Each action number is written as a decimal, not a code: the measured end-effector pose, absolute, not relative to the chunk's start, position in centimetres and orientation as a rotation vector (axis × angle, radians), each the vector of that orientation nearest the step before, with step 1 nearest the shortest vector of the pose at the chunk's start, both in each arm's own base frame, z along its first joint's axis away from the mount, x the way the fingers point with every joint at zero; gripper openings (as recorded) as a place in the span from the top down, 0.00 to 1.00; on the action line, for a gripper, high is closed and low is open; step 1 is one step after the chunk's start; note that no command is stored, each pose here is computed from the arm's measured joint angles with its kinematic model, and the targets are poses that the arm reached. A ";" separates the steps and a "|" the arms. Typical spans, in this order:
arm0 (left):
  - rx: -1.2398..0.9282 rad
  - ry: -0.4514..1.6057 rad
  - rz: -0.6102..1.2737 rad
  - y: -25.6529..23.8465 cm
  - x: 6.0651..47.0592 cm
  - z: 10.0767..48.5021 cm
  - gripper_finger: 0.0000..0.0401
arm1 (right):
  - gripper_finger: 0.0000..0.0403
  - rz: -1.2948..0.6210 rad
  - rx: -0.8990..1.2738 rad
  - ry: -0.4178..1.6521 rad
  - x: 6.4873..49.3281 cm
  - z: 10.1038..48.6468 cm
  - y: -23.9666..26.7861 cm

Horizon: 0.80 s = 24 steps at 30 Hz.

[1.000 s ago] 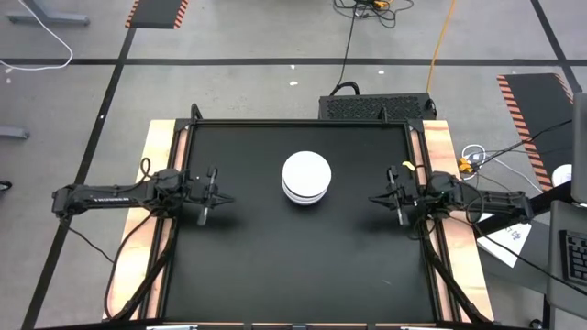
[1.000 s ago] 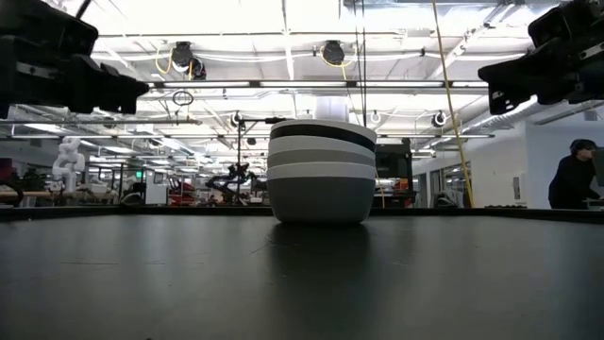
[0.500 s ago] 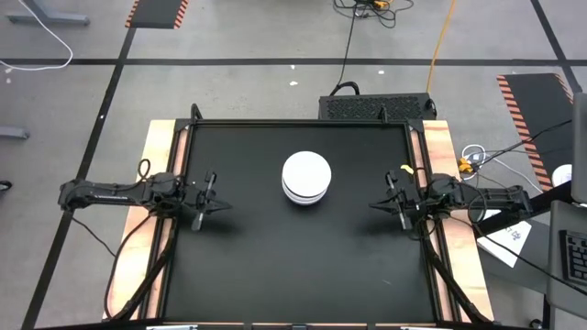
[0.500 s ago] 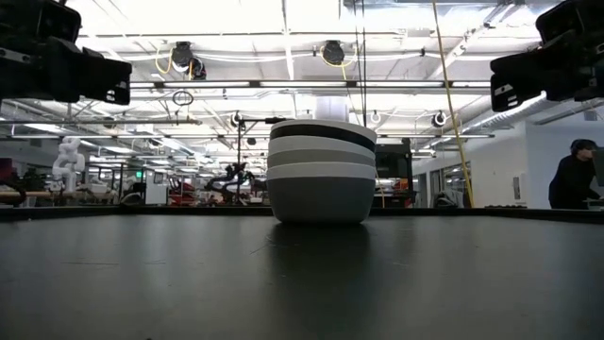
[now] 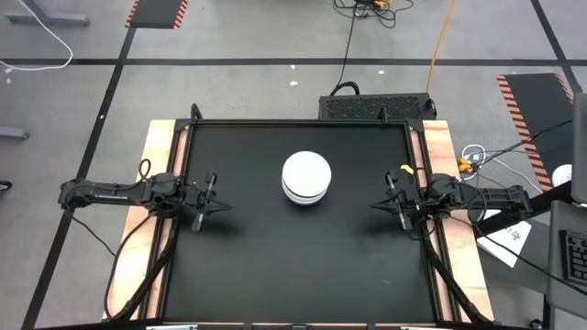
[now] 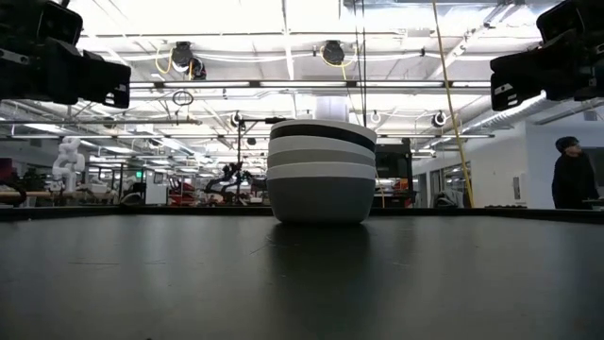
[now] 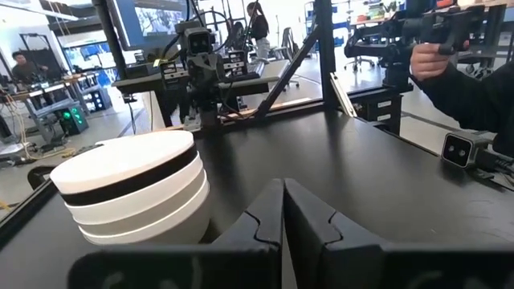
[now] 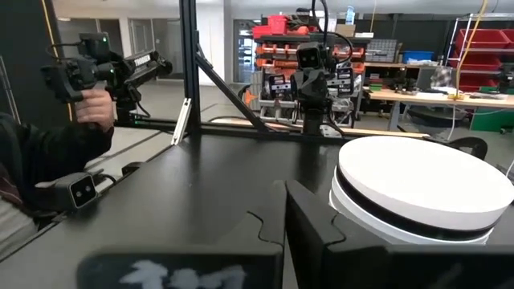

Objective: Nest bowls inside each other
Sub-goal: Return to Home Position

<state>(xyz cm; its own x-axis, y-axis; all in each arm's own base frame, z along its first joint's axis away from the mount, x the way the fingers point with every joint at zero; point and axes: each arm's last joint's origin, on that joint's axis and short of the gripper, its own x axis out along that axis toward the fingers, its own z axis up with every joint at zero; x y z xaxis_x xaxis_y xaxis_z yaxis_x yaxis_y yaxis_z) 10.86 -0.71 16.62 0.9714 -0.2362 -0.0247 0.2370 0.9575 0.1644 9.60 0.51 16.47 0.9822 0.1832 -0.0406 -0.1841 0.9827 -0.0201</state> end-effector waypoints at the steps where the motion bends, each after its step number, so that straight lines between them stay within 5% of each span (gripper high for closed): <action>1: 0.168 0.005 -0.240 -0.7 10.9 16.6 0.96 | 1.00 0.185 -0.021 0.032 9.6 16.5 0.5; 13: 0.168 0.005 -0.240 -0.7 10.9 16.6 0.99 | 1.00 0.184 -0.013 -0.010 9.6 16.9 0.5; 24: 0.169 0.004 -0.239 -0.7 10.9 16.6 0.91 | 1.00 0.182 0.020 -0.032 9.6 17.2 0.5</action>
<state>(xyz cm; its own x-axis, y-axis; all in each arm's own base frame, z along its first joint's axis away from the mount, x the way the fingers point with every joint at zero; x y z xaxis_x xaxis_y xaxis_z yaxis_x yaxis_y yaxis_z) 10.86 -0.71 16.63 0.9716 -0.2354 -0.0239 0.2361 0.9574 0.1665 9.61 0.50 17.19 0.9830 0.1806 0.0337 -0.1812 0.9833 0.0169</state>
